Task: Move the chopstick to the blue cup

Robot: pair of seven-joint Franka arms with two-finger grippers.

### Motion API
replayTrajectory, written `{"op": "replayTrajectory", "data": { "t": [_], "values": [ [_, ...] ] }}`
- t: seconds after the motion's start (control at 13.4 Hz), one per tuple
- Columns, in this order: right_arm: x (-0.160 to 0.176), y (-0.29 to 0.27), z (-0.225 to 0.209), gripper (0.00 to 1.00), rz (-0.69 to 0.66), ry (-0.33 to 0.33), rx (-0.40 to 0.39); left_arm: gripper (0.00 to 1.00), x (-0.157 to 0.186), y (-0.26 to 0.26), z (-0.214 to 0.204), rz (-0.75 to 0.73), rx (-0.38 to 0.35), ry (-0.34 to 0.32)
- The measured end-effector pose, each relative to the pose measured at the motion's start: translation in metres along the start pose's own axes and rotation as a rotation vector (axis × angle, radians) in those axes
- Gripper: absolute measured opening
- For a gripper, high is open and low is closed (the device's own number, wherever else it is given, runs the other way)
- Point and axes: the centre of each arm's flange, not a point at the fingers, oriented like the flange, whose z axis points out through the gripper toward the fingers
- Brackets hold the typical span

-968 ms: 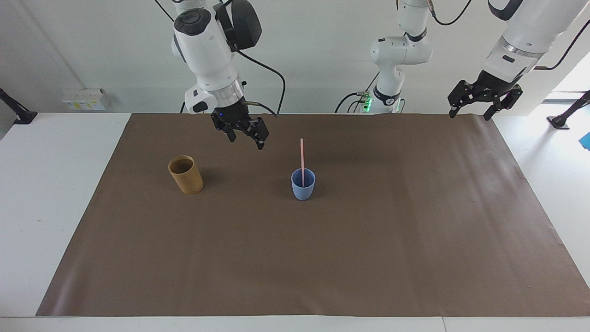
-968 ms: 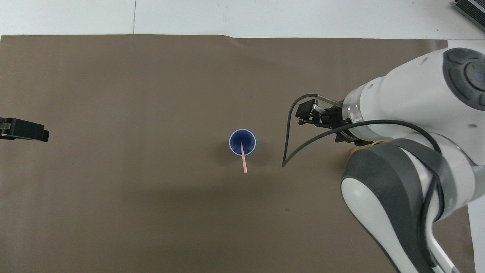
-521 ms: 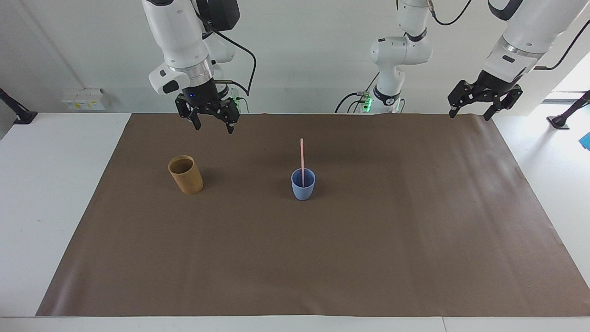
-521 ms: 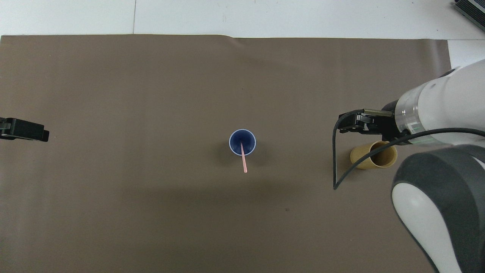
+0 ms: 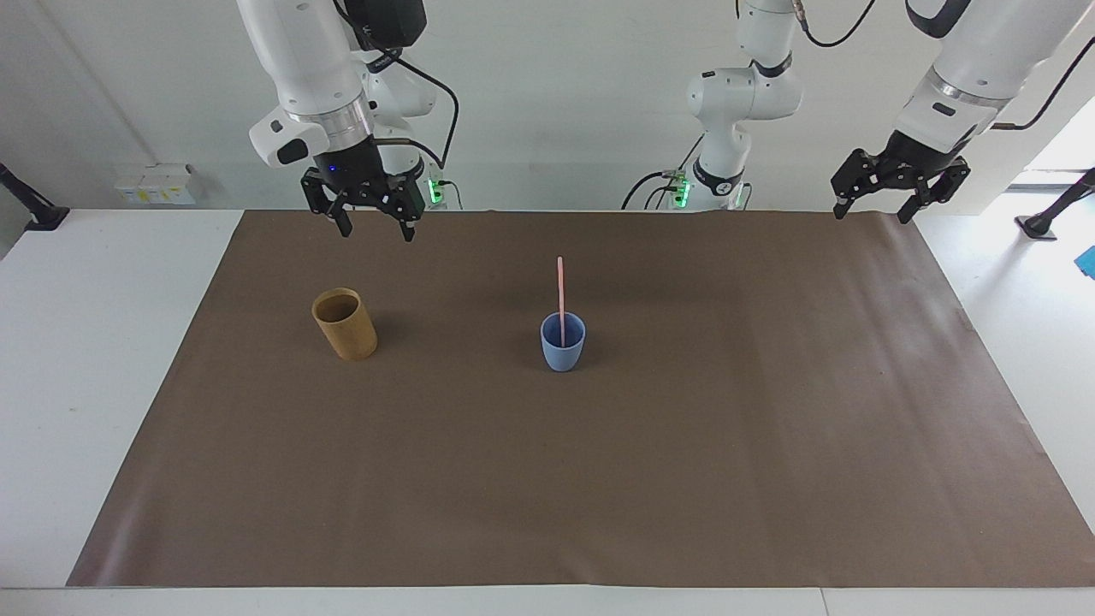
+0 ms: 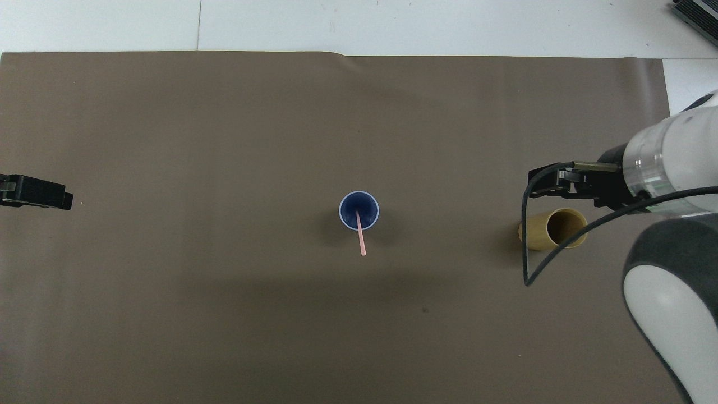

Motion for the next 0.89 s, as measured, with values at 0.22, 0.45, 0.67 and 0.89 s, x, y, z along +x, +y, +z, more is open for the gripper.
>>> {"op": "replayTrajectory", "data": {
  "t": [0.22,0.45,0.67,0.89],
  "values": [
    [-0.006,0.028,-0.020,1.00,0.005,-0.015,-0.010,1.00,0.000,0.000,0.000,0.000,0.000,0.000],
    [-0.007,0.033,-0.024,1.00,0.009,-0.019,-0.020,1.00,0.000,0.000,0.000,0.000,0.000,0.000],
    [-0.006,0.036,-0.032,1.00,-0.032,-0.019,-0.036,1.00,0.000,0.000,0.000,0.000,0.000,0.000],
    [-0.002,0.040,-0.032,1.00,-0.051,-0.019,-0.035,1.00,0.000,0.000,0.000,0.000,0.000,0.000]
  ]
}}
